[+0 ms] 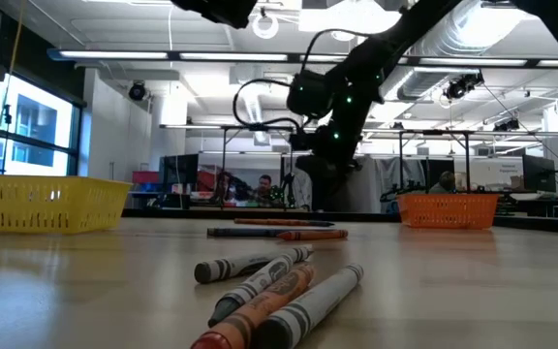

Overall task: Sort crayons
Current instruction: Put the blue crayon into the red bin

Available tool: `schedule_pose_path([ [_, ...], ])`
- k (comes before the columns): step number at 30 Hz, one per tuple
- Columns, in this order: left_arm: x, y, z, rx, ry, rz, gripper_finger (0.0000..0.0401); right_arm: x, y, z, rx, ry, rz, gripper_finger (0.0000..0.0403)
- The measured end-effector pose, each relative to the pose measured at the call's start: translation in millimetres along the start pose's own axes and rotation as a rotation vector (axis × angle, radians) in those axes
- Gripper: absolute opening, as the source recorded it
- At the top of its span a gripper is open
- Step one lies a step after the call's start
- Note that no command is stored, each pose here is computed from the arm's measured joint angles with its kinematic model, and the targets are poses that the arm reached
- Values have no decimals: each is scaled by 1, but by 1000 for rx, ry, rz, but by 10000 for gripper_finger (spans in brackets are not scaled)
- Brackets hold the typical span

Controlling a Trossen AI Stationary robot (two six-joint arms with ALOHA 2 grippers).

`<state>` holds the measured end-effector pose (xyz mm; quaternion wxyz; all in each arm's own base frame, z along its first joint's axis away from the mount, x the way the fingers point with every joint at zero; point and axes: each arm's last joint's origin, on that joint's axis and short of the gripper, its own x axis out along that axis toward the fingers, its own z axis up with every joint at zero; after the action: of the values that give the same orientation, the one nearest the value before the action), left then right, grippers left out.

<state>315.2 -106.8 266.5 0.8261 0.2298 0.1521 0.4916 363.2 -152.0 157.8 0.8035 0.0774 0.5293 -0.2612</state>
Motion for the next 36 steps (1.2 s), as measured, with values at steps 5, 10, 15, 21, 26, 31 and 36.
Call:
schedule_pose_path([
  [5,-3,0,0,5,1,12,83,10,-12,-2,59,32,22,108],
  [10,-2,0,-1,8,2,15,83,14,-15,-3,83,47,77,108],
  [15,-2,0,-1,10,2,16,83,14,-14,0,88,15,83,108],
  [21,-2,0,-1,10,2,16,83,14,-14,0,104,16,103,108],
  [26,-2,0,-1,10,2,16,83,14,-13,-3,104,43,133,108],
  [31,-2,0,-1,10,2,16,83,14,-13,-7,100,86,131,108],
  [36,-2,0,-1,10,2,16,83,18,-12,-7,107,87,131,108],
])
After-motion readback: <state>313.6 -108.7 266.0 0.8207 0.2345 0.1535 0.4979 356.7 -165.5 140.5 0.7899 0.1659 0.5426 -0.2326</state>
